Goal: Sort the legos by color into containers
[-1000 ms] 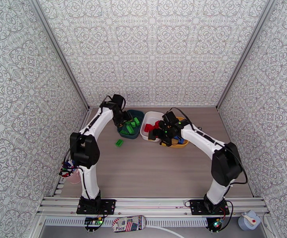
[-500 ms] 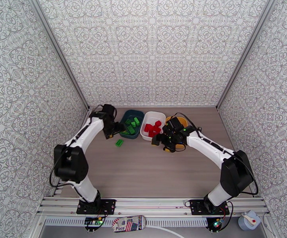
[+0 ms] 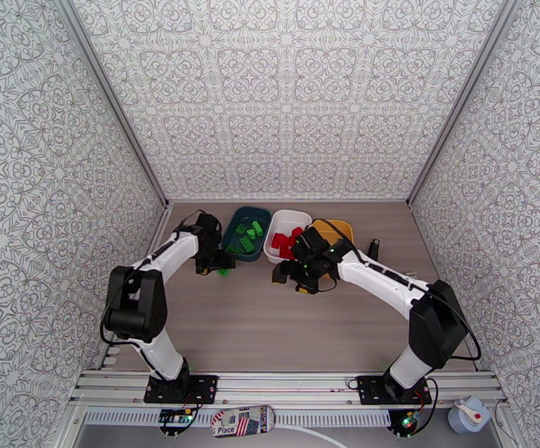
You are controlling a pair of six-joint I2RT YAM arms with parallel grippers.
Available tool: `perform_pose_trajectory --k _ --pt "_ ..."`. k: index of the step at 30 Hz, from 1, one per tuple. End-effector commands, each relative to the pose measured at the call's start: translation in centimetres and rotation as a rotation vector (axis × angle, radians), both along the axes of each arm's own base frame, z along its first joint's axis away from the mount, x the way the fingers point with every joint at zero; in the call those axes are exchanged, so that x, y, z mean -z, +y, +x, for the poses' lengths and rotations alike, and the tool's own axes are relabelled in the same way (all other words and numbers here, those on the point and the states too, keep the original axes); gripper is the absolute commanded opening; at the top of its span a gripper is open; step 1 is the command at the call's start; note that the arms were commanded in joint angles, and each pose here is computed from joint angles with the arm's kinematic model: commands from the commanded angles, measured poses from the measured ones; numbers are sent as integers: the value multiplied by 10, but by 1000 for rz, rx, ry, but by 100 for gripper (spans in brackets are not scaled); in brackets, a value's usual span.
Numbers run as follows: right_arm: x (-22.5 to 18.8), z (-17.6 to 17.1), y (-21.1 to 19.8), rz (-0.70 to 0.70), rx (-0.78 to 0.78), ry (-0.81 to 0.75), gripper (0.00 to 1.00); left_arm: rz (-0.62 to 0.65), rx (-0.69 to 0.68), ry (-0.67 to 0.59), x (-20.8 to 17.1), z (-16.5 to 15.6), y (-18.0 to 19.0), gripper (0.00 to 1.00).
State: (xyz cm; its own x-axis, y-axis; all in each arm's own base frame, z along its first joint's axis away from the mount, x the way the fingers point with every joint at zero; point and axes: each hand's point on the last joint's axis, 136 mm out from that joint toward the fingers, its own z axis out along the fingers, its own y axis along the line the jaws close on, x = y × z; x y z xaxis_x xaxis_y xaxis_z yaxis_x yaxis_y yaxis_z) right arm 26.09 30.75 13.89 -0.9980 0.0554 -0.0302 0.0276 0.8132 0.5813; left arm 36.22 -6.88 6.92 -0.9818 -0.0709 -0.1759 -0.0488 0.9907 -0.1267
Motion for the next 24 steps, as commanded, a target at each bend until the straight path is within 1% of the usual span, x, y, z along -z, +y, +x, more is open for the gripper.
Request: perform_pose_trajectory --k 1,8,13,16,19,24 --pt "-5 0 -1 -30 26 6 87 81 102 -21 11 11 3 78" --pt "-9 -1 -3 -49 49 12 86 97 157 -8 31 19 1 73" --pt "-12 2 -1 -54 57 9 86 106 164 10 42 24 -3 62" --pt "-13 3 0 -56 57 6 86 117 162 26 49 24 -3 58" --pt "-13 4 1 -59 53 7 86 129 162 23 49 26 -2 56" --pt "-12 5 3 -59 45 5 86 148 171 22 46 23 -3 48"
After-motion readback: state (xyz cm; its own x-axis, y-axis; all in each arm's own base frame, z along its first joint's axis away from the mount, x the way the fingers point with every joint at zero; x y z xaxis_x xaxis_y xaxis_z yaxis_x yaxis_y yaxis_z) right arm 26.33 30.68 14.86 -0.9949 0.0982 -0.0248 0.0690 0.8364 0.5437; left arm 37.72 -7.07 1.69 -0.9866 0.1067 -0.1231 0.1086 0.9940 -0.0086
